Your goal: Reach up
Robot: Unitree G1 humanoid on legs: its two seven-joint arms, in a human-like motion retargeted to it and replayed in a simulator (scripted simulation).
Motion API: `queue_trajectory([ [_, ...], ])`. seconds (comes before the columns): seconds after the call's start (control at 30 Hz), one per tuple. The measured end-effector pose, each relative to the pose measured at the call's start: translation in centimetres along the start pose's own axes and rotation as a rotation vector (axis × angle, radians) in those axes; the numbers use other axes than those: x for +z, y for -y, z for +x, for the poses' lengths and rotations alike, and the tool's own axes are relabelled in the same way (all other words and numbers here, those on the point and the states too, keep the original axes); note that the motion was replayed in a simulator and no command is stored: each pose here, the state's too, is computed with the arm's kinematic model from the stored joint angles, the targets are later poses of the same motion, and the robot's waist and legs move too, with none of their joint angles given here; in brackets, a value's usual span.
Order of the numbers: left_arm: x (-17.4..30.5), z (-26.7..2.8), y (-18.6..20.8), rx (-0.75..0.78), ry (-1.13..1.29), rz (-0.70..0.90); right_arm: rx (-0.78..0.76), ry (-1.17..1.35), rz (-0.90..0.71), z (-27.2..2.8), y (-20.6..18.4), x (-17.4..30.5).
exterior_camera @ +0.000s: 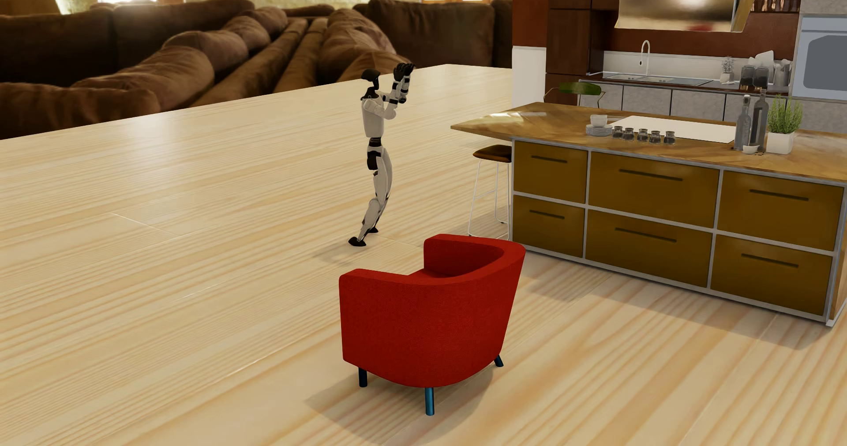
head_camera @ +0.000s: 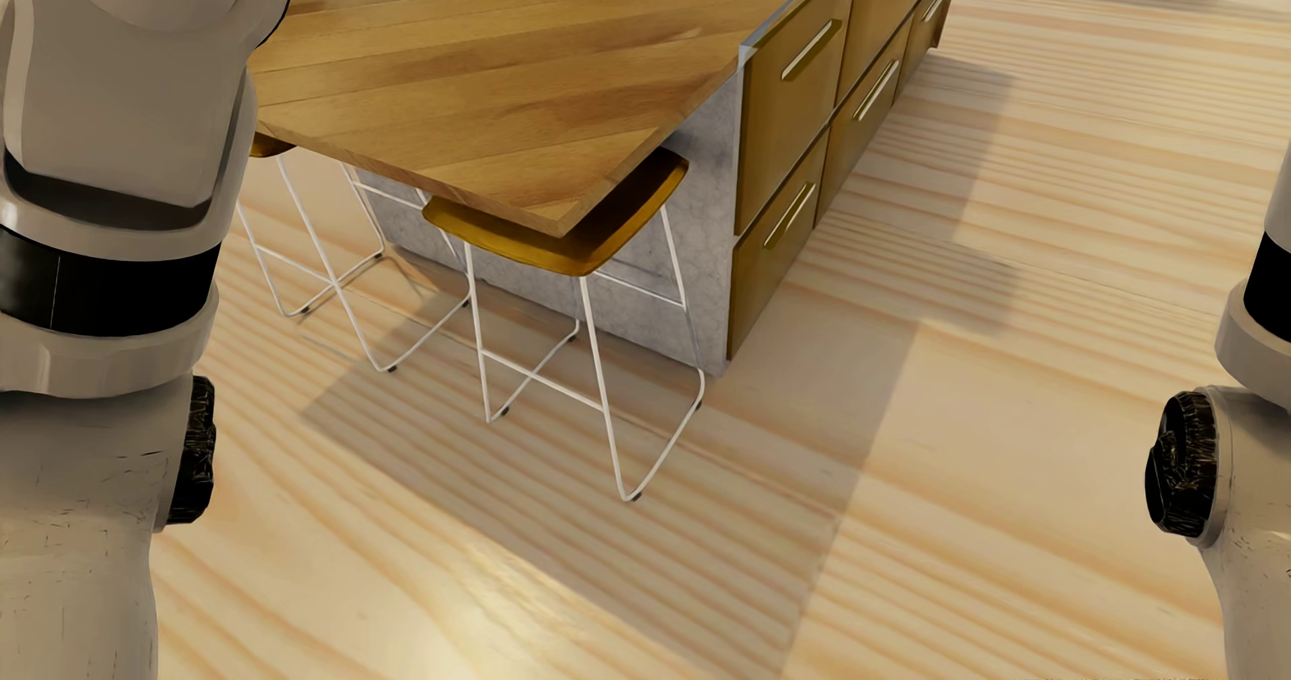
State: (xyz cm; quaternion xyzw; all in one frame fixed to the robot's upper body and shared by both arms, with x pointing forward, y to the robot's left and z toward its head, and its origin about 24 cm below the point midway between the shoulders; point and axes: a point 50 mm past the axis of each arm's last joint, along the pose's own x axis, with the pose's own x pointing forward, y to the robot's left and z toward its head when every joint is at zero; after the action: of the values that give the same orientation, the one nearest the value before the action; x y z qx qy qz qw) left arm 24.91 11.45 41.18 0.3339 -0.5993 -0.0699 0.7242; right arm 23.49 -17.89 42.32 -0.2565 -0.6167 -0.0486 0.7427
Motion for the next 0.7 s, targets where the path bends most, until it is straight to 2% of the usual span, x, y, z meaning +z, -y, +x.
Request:
queue_trajectory([
  [0.7,-0.9,-0.7,0.3,-0.006,-0.041,-0.007,-0.002,-0.058,-0.016,-1.0,0.4,-1.2],
])
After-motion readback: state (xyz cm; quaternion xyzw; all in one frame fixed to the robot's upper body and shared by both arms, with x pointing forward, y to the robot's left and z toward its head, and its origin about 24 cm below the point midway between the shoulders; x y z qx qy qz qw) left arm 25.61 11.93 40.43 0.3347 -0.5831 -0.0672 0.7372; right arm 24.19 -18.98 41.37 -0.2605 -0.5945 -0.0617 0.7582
